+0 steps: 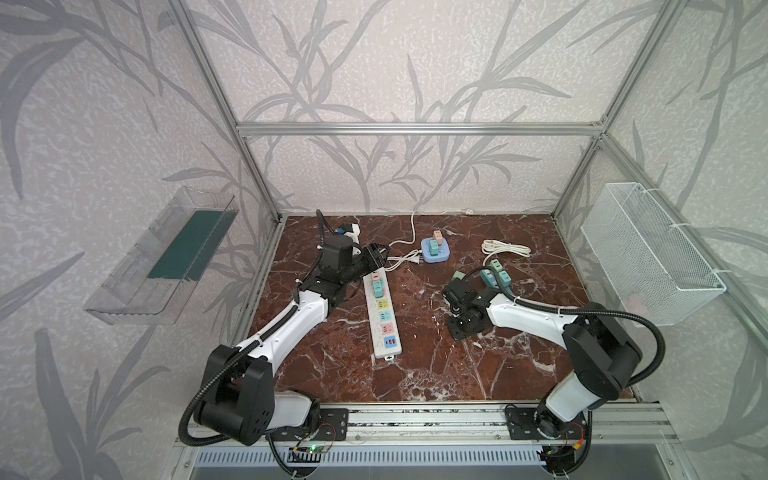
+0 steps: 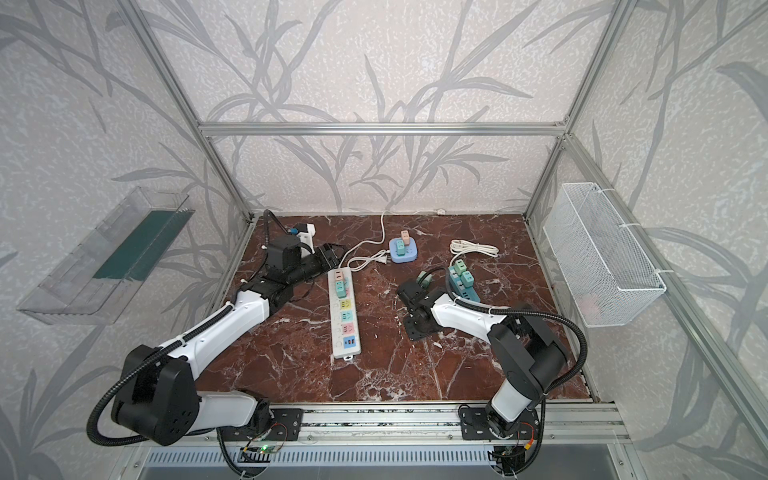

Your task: Insert the plug

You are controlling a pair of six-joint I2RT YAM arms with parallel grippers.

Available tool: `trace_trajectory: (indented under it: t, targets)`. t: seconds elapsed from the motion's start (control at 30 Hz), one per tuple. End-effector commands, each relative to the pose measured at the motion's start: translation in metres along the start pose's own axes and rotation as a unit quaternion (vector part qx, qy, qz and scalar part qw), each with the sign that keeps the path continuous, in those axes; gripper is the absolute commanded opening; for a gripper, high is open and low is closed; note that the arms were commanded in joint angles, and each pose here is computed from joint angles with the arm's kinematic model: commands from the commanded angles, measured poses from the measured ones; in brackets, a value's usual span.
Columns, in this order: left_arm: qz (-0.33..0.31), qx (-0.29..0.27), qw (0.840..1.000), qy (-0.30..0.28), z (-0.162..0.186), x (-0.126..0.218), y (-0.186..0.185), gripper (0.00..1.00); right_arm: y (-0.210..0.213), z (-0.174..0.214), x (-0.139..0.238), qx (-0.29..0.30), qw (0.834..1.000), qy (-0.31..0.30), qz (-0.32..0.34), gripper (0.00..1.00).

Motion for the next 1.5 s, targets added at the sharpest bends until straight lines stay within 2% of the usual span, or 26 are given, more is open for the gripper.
trace_trajectory:
  t: [0.0,0.13,0.23,0.37,0.47,0.6,0.77,0.9,1.1,1.27,1.37,1.47]
  targets:
    - [0.005,-0.016,1.000,-0.023,-0.015,0.009,-0.010,0.57,0.033,-0.012,0.007,0.047,0.998,-0.022,-0.018,0.34]
    - [-0.008,-0.021,0.999,-0.036,-0.015,0.012,-0.006,0.57,0.069,-0.011,-0.007,0.128,0.992,-0.012,-0.007,0.37]
    - [-0.012,-0.021,0.999,-0.046,-0.016,0.013,-0.004,0.57,0.073,-0.009,-0.015,0.136,0.991,0.003,-0.009,0.42]
    - [-0.011,-0.024,0.999,-0.047,-0.017,0.014,-0.005,0.57,0.069,-0.005,-0.013,0.141,0.990,0.002,-0.010,0.61]
    - [-0.012,-0.023,0.999,-0.047,-0.017,0.014,-0.004,0.57,0.064,-0.001,-0.009,0.139,0.990,0.003,-0.005,0.67]
    - [-0.009,-0.022,0.999,-0.047,-0.017,0.014,-0.005,0.57,0.047,-0.002,-0.009,0.122,0.992,-0.005,0.028,0.68]
    - [-0.010,-0.022,0.999,-0.045,-0.016,0.013,-0.004,0.57,0.026,-0.017,-0.006,0.074,0.996,-0.017,0.037,0.68]
    - [-0.008,-0.022,0.999,-0.045,-0.016,0.013,-0.005,0.57,0.020,-0.034,-0.004,0.039,0.999,-0.033,0.008,0.67]
    - [-0.008,-0.025,0.999,-0.046,-0.017,0.012,-0.006,0.57,0.019,-0.038,0.011,0.025,0.998,-0.049,-0.007,0.67]
    - [-0.012,-0.011,0.999,-0.034,-0.018,0.011,-0.007,0.56,0.001,-0.044,0.041,-0.011,0.994,-0.104,-0.019,0.68]
    - [0.019,0.000,1.000,-0.018,-0.014,0.007,-0.014,0.56,-0.007,-0.051,0.055,-0.027,0.986,-0.148,-0.073,0.65]
    - [0.041,-0.009,0.999,-0.002,-0.005,-0.001,-0.021,0.51,-0.019,-0.060,0.066,-0.060,0.973,-0.197,-0.108,0.66]
Point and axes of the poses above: each gripper's point midway between its finger pads, its own x axis back along the fingers, its own y axis along the line the jaws close on, z = x × y, the point moved 5 cm from there along x, back along the fingers, and after that the axes turned 13 degrees about -x, right-handed, at the moved point
